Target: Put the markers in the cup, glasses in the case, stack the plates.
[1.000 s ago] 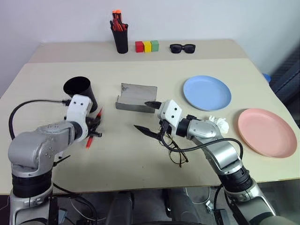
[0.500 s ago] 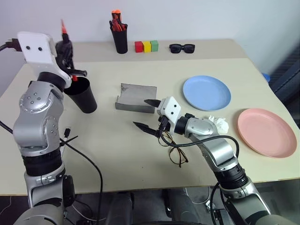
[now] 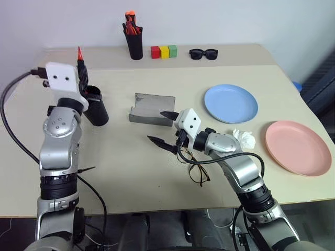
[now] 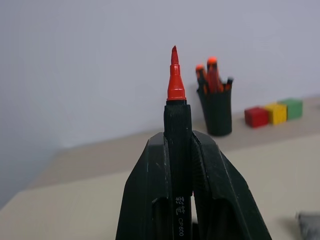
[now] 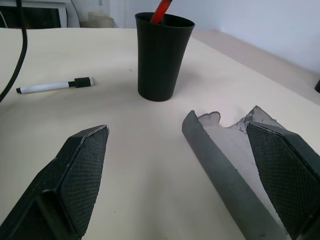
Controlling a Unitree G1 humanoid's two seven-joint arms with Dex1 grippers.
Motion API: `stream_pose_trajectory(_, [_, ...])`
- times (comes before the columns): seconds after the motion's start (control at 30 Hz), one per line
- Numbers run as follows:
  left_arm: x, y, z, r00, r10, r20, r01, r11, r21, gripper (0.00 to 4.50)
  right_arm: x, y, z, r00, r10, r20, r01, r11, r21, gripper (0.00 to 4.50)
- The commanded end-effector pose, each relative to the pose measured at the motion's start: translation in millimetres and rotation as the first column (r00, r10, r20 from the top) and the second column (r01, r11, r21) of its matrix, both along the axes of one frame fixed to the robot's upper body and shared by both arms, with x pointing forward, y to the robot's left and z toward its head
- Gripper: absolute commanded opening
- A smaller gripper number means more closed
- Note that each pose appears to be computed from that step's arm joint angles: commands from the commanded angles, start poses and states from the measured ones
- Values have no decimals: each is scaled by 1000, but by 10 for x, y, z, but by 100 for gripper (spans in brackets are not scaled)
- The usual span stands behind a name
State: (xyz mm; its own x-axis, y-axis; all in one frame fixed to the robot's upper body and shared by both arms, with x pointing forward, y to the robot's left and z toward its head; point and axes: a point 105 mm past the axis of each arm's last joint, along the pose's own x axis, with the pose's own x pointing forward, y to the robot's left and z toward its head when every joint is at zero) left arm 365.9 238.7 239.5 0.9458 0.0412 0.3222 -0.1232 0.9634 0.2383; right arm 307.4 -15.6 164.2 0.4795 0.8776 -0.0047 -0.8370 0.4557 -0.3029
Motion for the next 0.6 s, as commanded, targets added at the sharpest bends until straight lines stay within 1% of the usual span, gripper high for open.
stream_pose_trajectory(0.03, [-67,-4,100,998,8,62,-9,1000,23,4,-65,32,134,999,15,51,-16,999,30,450])
stream_pose_trajectory(0.13, [-66,16,89,998,16,66,-17,1000,13,4,-67,35,131,999,18,48,-19,999,31,450])
stream_pose_trajectory(0.17, [-60,29,87,997,24,68,-25,1000,13,99,-67,36,131,999,19,47,-20,999,31,450])
stream_pose_trajectory(0.27, [-40,52,89,997,37,72,-38,999,11,240,-66,41,130,999,20,46,-22,999,31,450])
stream_pose_trajectory(0.4, [-41,62,118,996,33,87,-31,999,-24,240,-61,45,130,999,23,46,-24,999,30,450])
stream_pose_trajectory(0.47, [-83,109,192,992,45,121,-37,997,-68,240,-61,46,129,999,23,46,-24,999,29,450])
stream_pose_trajectory(0.53, [-192,248,324,980,79,183,-48,985,-168,240,-62,42,126,999,21,45,-23,999,29,450])
stream_pose_trajectory(0.6, [-307,395,387,971,115,210,-68,973,-218,240,-66,35,122,999,18,44,-19,999,29,450])
